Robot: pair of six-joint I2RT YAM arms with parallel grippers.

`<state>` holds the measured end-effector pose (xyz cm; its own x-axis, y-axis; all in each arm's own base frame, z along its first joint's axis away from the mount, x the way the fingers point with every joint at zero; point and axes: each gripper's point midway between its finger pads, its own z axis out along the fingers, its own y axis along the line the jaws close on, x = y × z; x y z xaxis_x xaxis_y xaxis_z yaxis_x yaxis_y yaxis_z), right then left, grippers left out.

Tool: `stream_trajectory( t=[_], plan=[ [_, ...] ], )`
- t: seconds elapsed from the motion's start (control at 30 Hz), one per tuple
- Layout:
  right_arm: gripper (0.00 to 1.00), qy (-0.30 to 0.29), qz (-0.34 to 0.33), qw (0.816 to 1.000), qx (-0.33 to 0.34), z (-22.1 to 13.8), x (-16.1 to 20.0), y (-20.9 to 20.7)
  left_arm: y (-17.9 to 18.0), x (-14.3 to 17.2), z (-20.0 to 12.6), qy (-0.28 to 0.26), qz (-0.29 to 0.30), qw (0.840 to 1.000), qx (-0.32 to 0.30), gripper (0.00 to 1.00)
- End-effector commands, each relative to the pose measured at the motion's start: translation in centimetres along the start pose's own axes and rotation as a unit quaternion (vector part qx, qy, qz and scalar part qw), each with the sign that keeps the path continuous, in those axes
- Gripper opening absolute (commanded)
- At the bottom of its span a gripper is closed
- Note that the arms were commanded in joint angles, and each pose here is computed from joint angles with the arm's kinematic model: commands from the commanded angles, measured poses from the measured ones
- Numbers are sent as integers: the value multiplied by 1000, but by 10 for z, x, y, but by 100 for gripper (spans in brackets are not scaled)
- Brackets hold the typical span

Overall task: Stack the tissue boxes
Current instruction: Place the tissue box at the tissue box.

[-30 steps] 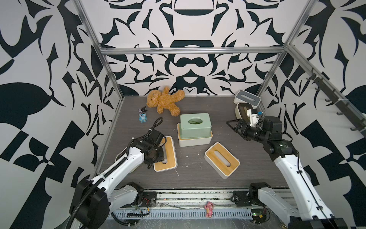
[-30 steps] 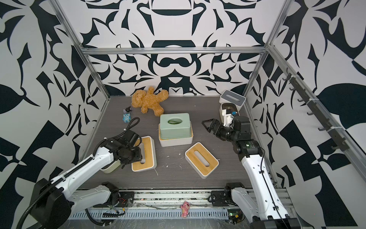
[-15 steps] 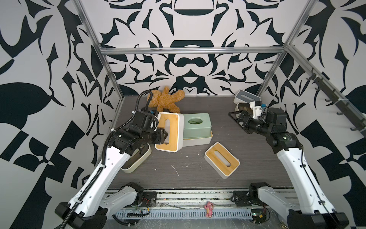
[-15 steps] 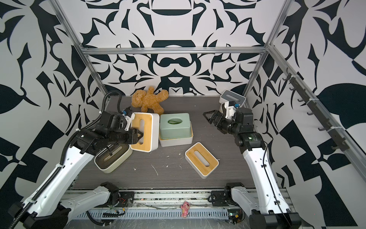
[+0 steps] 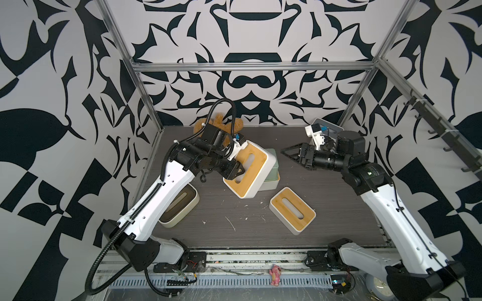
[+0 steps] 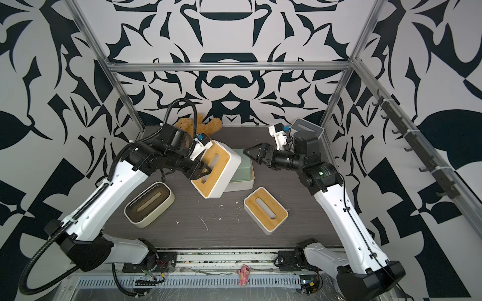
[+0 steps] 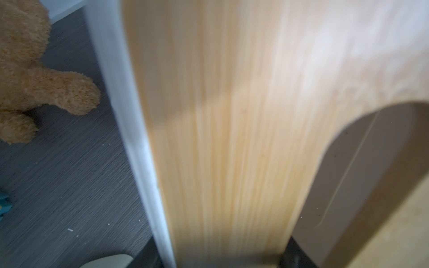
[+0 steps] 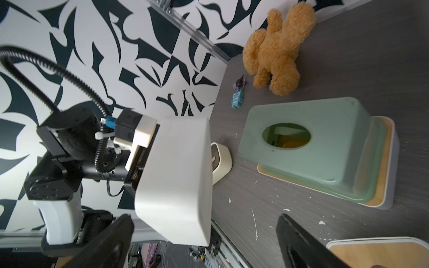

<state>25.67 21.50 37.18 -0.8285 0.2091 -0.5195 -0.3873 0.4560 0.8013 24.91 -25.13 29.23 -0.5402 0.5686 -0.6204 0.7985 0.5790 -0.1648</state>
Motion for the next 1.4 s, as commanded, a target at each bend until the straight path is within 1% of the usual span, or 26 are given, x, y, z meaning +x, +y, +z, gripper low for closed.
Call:
stream_trajectory(
  t=[0.0, 0.1, 0.17, 0.4, 0.47, 0.53, 0.83, 1.1, 1.23, 1.37],
  plan=[
    [100, 9, -39, 999, -21, 2, 1, 23, -17, -2, -2, 13, 49, 998, 26, 38],
    [99, 31, -42, 998, -22, 12, 9, 24, -22, -3, 2, 18, 71, 997, 27, 38],
    [98, 45, -41, 998, -9, 18, 14, 19, -26, -3, 2, 16, 82, 996, 31, 38],
    [93, 71, -40, 997, 14, 31, 30, 8, -32, -3, -4, 8, 106, 994, 36, 39],
    [90, 73, -37, 997, 12, 34, 32, 8, -33, -3, -6, 6, 111, 993, 35, 39],
    [84, 76, -33, 997, 9, 35, 34, 9, -31, -3, -7, 5, 115, 993, 27, 39],
    [62, 95, -9, 995, 13, 36, 45, 3, -26, -7, -9, -1, 124, 992, 11, 40],
    [52, 102, 8, 995, -3, 38, 49, 4, -25, -9, -6, -3, 126, 992, 8, 40],
    [41, 104, 8, 994, -10, 39, 51, 6, -23, -7, -3, 2, 128, 992, 6, 42],
    [31, 104, 0, 994, -17, 38, 51, 10, -20, -6, 1, 7, 128, 992, 1, 45]
  ],
)
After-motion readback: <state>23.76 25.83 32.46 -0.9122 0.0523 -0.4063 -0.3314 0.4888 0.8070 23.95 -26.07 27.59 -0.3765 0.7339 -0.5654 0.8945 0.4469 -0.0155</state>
